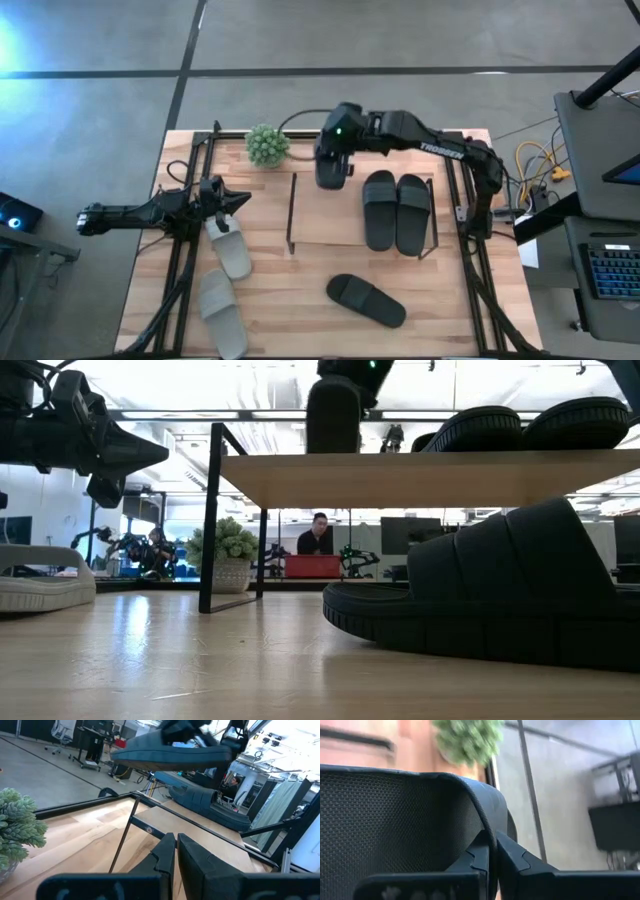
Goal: Pick and place slides into the shelf
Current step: Put the black slipper on the shelf
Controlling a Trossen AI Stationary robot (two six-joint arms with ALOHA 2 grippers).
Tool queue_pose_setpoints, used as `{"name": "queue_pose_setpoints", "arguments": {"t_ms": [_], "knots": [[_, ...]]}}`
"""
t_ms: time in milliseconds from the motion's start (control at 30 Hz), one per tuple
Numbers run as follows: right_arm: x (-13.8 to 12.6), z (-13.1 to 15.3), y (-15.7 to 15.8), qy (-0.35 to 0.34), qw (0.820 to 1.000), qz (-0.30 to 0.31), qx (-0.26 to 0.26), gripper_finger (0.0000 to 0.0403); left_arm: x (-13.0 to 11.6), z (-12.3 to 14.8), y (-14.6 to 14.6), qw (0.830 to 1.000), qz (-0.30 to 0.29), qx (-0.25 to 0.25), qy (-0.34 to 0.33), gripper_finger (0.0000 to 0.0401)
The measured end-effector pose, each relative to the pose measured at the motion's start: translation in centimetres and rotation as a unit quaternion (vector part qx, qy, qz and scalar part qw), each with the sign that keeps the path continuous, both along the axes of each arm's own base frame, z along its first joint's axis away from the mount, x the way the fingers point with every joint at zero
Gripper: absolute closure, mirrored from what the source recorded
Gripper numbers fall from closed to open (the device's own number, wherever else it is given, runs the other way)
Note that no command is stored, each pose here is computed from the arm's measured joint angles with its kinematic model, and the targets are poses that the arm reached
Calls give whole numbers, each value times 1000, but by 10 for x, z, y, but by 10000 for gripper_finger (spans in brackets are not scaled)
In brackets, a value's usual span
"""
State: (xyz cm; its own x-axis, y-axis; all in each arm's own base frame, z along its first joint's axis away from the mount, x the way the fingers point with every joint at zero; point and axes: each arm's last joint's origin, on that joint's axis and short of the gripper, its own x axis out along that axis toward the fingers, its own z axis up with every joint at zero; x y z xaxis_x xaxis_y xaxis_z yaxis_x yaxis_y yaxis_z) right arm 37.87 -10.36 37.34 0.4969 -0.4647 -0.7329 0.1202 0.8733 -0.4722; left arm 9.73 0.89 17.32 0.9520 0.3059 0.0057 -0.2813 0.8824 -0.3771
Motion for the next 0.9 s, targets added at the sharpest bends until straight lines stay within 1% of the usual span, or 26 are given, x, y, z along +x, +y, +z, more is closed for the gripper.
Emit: {"name": "queue_pose_setpoints", "arguments": {"t_ms": [67, 133, 200, 267, 400, 467, 533, 567, 667, 733, 800, 900], "knots": [[5, 1, 13, -13, 1000, 6, -12, 394, 0, 0, 0, 1000, 0, 0, 0, 395], [9, 3, 24, -23, 999, -3, -33, 394, 0, 0, 0, 1000, 0, 0, 0, 395], [12, 5, 35, -38, 998, -13, -43, 393, 0, 0, 0, 1000, 0, 0, 0, 395], [15, 6, 45, -61, 997, -32, -41, 392, 0, 0, 0, 1000, 0, 0, 0, 395], [16, 4, 69, -99, 990, -93, -40, 391, 0, 0, 0, 1000, 0, 0, 0, 395], [17, 2, 82, -111, 988, -105, -33, 391, 0, 0, 0, 1000, 0, 0, 0, 395], [18, -2, 96, -114, 988, -102, -33, 391, 0, 0, 0, 1000, 0, 0, 0, 395], [18, -5, 104, -111, 988, -100, -42, 391, 0, 0, 0, 1000, 0, 0, 0, 395], [16, -17, 124, -91, 988, -94, -84, 390, 0, 0, 0, 1000, 0, 0, 0, 395], [15, -25, 134, -70, 989, -77, -107, 390, 0, 0, 0, 1000, 0, 0, 0, 395], [15, -33, 141, -58, 990, -61, -116, 390, 0, 0, 0, 1000, 0, 0, 0, 395], [15, -45, 149, -56, 990, -55, -115, 390, 0, 0, 0, 1000, 0, 0, 0, 395]]}}
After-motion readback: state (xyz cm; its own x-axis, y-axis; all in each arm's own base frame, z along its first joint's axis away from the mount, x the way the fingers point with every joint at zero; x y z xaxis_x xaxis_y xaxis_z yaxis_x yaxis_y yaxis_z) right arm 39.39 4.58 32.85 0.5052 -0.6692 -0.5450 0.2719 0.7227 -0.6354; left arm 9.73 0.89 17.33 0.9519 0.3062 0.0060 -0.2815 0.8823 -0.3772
